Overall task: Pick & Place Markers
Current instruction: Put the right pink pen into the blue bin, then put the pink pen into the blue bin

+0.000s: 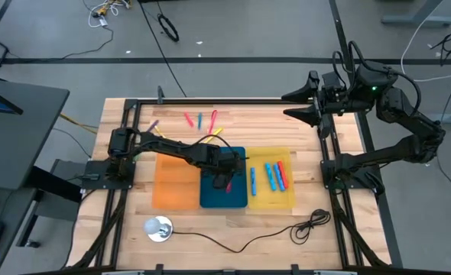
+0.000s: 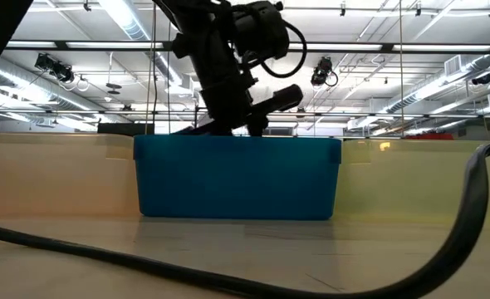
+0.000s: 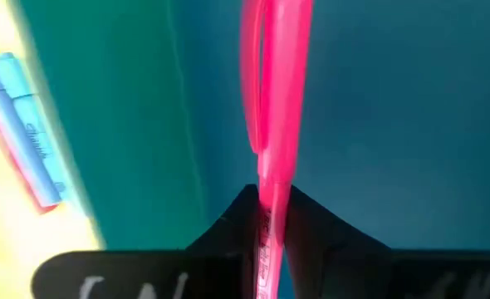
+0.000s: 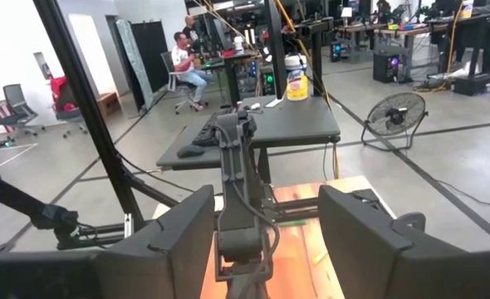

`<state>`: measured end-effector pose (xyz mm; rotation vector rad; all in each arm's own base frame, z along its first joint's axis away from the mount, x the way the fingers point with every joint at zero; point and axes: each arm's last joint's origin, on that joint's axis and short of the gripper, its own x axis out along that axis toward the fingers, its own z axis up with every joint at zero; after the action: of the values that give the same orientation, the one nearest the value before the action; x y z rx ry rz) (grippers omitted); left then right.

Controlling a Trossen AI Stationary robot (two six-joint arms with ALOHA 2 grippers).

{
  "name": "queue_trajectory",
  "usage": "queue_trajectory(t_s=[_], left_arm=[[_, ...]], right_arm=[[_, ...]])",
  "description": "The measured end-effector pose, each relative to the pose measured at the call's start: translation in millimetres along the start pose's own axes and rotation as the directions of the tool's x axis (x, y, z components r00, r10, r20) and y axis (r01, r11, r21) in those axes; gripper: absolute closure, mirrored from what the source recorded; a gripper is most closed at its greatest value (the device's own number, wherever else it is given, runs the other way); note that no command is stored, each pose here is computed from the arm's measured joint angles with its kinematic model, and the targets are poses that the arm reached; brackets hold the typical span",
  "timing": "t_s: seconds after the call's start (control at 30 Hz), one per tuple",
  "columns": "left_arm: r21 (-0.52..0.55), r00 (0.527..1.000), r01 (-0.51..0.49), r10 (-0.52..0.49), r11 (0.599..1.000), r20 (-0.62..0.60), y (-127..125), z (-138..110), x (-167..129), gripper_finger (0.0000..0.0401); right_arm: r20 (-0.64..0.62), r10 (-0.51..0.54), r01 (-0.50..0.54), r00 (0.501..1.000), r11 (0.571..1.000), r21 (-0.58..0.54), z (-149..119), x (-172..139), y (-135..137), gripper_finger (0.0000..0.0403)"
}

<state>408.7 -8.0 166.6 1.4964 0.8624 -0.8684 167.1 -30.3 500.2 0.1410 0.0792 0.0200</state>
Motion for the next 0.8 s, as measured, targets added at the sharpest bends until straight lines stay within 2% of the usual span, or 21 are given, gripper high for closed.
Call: queue_trajectory(t_s=[0.2,0.3,0.37,0.6,0.8], left_arm=[[0.0,0.999,-0.047,0.047,0.999,0.014,5.0,4.0,7.2,0.0365],[-0.012,0.999,-0.023,0.024,1.0,0.024,3.8,4.9,9.3,0.0365],[-0.013,0.999,-0.044,0.044,0.999,0.023,7.1,4.6,10.6,0.0363],[-0.007,0.993,-0.116,0.116,0.993,0.031,14.1,4.1,9.4,0.0306],[-0.024,0.994,-0.109,0.109,0.994,0.031,13.5,4.2,9.5,0.0288]], right_arm=[[-0.01,0.0,0.0,1.0,1.0,0.002,-0.9,0.1,-0.1,0.0188],[-0.011,0.001,-0.001,1.0,1.0,0.004,-1.1,0.1,-0.1,0.0188],[-0.012,0.001,-0.001,1.0,1.0,0.007,-1.2,0.1,-0.1,0.0188],[-0.02,0.013,-0.013,1.0,1.0,0.015,-1.9,0.5,1.0,0.0188],[-0.042,0.025,-0.025,0.999,1.0,0.016,-4.3,0.9,3.2,0.0188]])
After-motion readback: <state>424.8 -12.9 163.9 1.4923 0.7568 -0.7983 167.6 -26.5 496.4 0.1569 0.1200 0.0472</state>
